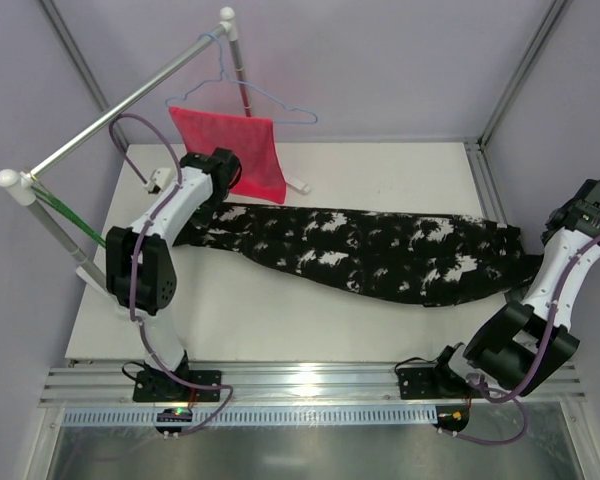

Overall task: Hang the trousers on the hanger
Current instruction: Fold the trousers

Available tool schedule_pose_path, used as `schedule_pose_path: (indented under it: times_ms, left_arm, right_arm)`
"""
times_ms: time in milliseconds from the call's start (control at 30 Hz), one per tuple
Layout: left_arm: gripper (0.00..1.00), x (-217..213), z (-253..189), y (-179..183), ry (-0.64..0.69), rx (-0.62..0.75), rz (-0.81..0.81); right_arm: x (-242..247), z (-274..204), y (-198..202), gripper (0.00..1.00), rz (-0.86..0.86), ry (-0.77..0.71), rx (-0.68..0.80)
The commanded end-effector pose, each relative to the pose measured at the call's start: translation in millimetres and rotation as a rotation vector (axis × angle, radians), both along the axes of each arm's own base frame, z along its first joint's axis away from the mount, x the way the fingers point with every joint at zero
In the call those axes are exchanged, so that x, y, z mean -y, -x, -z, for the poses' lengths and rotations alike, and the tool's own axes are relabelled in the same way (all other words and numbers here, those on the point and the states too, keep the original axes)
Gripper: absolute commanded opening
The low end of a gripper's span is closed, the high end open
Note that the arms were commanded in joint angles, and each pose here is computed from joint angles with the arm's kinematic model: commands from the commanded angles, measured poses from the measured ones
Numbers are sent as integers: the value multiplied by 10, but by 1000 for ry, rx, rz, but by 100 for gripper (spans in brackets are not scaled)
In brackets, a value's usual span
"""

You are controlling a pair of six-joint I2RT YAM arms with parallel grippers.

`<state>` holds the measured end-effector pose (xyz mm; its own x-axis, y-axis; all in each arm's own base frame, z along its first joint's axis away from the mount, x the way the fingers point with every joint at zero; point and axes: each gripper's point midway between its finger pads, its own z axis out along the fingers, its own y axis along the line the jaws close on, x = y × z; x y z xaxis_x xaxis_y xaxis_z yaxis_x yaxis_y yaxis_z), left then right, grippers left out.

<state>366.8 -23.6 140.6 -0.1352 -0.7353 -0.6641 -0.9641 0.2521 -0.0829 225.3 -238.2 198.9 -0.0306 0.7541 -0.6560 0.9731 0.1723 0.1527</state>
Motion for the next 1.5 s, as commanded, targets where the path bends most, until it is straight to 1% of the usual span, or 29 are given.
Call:
schedule_pose_path:
  times_ms: [0, 33, 200, 367, 500, 667, 733, 833, 900, 1033, 1200, 1300, 1467]
  left_arm:
    - [0, -111, -186, -150, -50, 56, -37]
    - [0, -118, -217, -192, -49, 74, -49]
    - [0, -201, -151, -266, -33, 67, -79]
    - [1, -145, -36, -355, -17, 38, -62]
    - [1, -40, 77, -425, 25, 13, -30]
    - [0, 43, 220, -354, 53, -42, -24]
    - [0, 13, 253, -342, 47, -50, -33]
    - [1, -39, 268, -424, 57, -45, -41]
    - [0, -127, 323, -427, 69, -76, -70]
    - [0, -256, 256, -532, 76, -64, -106]
    - [0, -306, 136, -749, 71, 6, -116]
    - [1, -302, 74, -888, 67, 27, -95]
    - [1, -336, 138, -1039, 35, 15, -74]
  right_arm:
    - [212, -289, -156, 4, 34, 101, 85]
    - [224, -280, -155, 4, 39, 101, 80]
    - [287, -264, -177, 4, 59, 100, 61]
    - [260, -325, -288, 4, 31, 100, 132]
    - [254, -360, -351, 4, 13, 103, 166]
    - [215, -263, -403, 4, -8, 77, 179]
    - [196, -255, -432, 4, -18, 75, 185]
    - [217, -267, -427, 4, -13, 86, 178]
    - [256, -288, -403, 4, 5, 97, 161]
    - [302, -297, -365, 4, 40, 90, 125]
    - [298, -328, -467, 4, 32, 89, 184]
    - [271, -344, -627, 4, -4, 70, 261]
    - [247, -319, -815, 4, -27, 61, 340]
